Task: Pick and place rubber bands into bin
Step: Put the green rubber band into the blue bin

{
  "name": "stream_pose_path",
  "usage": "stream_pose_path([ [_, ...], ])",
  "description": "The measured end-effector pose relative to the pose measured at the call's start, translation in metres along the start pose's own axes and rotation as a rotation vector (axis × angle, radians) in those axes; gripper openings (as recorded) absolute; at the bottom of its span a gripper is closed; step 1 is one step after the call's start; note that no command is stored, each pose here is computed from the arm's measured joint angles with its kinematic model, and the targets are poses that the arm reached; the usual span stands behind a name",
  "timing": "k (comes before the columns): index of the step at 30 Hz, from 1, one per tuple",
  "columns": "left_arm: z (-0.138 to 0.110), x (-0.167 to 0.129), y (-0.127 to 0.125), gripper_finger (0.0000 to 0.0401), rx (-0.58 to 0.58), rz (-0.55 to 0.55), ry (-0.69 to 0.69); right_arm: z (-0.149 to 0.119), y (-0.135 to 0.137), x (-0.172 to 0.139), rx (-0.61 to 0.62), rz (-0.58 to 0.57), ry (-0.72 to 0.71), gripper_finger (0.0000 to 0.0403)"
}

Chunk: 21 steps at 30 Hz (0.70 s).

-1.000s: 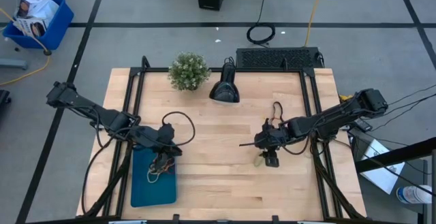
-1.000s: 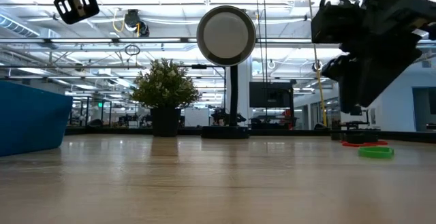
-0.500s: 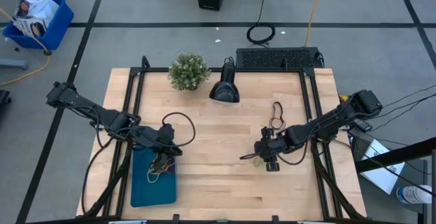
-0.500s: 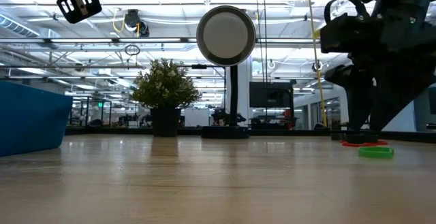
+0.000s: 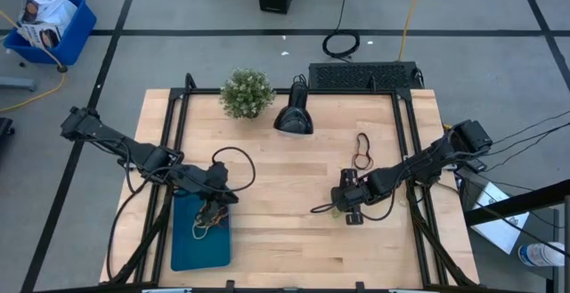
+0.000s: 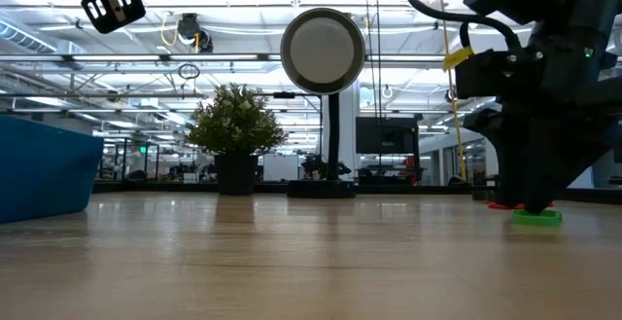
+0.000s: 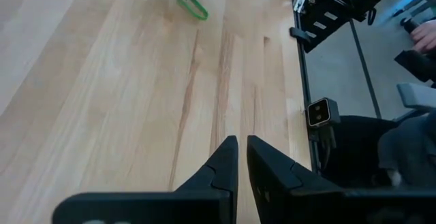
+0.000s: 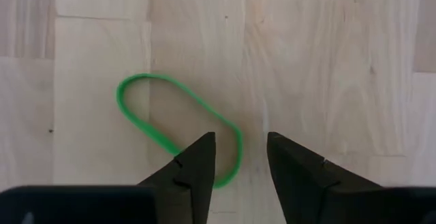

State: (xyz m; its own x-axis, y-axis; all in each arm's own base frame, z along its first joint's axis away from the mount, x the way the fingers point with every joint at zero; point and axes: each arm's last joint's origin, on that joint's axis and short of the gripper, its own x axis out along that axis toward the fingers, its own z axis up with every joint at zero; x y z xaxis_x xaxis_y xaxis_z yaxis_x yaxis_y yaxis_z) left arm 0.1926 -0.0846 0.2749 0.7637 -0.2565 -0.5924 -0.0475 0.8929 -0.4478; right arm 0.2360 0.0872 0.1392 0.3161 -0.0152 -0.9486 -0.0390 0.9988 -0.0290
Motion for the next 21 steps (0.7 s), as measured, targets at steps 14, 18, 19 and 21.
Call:
stream_pose_path([
  [14, 0.0, 0.0, 0.0, 0.0035, -0.002, 0.0, -0.001, -0.034, -0.007, 0.023, 0.095, 0.038, 0.004, 0.006],
  [18, 0.0, 0.0, 0.0, 0.0035, -0.002, 0.0, -0.001, -0.036, -0.007, 0.026, 0.087, 0.031, -0.004, 0.0026],
  [19, 0.0, 0.0, 0.0, 0.0035, -0.002, 0.001, -0.001, -0.036, -0.007, 0.026, 0.08, 0.026, -0.006, 0.0015],
  [21, 0.0, 0.0, 0.0, 0.0035, -0.002, 0.005, -0.004, -0.036, -0.007, 0.026, 0.066, 0.026, -0.012, 0.0005],
])
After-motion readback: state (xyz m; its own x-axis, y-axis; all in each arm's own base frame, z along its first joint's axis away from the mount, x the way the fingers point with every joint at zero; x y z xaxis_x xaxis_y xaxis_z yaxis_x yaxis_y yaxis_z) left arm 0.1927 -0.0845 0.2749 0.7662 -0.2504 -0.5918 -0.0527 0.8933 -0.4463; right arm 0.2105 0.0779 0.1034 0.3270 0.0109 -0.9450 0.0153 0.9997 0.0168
